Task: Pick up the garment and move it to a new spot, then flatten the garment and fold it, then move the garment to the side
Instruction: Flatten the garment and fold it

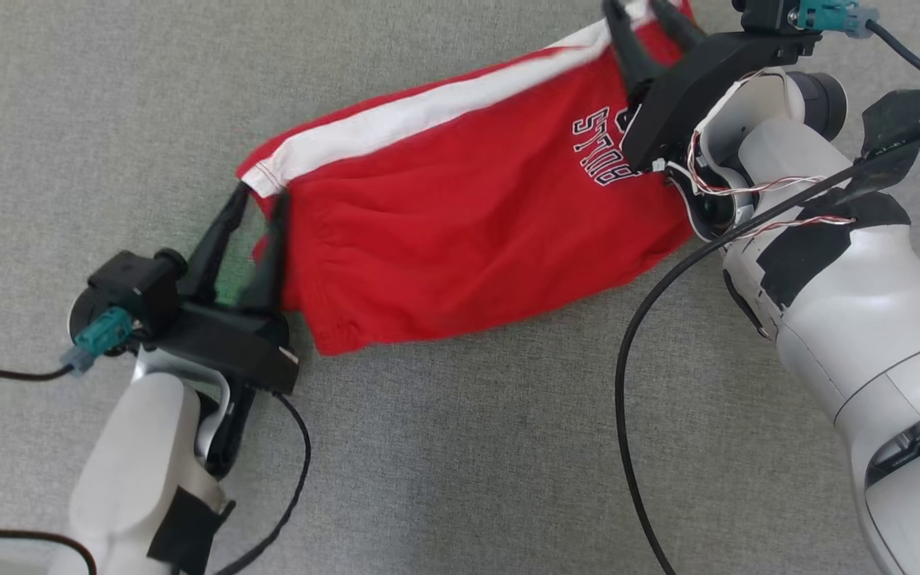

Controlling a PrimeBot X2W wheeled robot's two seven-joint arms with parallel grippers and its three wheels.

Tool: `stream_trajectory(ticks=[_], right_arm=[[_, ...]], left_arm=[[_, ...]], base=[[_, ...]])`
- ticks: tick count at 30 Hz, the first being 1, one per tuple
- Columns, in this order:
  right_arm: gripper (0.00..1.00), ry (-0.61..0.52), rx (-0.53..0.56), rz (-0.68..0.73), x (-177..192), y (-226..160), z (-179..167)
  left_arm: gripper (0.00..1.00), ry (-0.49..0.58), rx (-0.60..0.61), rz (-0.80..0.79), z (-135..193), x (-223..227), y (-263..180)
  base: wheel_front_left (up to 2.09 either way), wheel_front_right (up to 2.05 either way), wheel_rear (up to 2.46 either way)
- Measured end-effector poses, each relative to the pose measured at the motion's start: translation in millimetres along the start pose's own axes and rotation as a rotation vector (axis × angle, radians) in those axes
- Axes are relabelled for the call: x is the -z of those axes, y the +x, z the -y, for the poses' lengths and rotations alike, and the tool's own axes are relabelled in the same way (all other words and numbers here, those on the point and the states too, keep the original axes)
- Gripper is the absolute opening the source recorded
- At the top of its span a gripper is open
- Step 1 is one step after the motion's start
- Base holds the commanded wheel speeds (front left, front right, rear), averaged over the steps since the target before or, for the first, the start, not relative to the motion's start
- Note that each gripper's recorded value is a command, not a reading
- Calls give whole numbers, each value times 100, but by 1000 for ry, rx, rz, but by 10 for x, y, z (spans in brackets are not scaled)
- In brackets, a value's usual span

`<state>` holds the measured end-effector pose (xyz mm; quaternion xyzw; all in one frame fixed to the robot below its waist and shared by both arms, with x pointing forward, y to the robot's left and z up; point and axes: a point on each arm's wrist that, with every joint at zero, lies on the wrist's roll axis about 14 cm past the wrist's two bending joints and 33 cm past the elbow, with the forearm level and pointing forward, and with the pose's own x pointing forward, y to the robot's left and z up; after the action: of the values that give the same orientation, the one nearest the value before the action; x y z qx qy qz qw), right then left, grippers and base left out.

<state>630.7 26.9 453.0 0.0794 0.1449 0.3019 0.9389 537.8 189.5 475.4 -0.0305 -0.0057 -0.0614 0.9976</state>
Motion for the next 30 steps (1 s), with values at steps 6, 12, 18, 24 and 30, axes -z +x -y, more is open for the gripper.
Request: stream_trajectory(ticks=[6, 12, 18, 24, 30], right_arm=[[100, -10, 6, 1, -77, -123, -2], [100, -18, 3, 39, -166, -321, -31], [100, -29, 6, 65, -210, -554, -44], [100, -49, 25, 56, -148, -781, 4], [100, -36, 53, 32, 13, -1038, 57]], left_arm=[[100, 7, -21, 13, -22, -66, -166], [100, 13, -69, 75, -66, -272, -410], [100, 25, -122, 157, -116, -548, -686], [100, 39, -145, 219, -71, -758, -905], [100, 33, -162, 252, -31, -877, -1135]], base=[[0, 0, 0], [0, 0, 0], [0, 0, 0], [0, 0, 0], [0, 0, 0]])
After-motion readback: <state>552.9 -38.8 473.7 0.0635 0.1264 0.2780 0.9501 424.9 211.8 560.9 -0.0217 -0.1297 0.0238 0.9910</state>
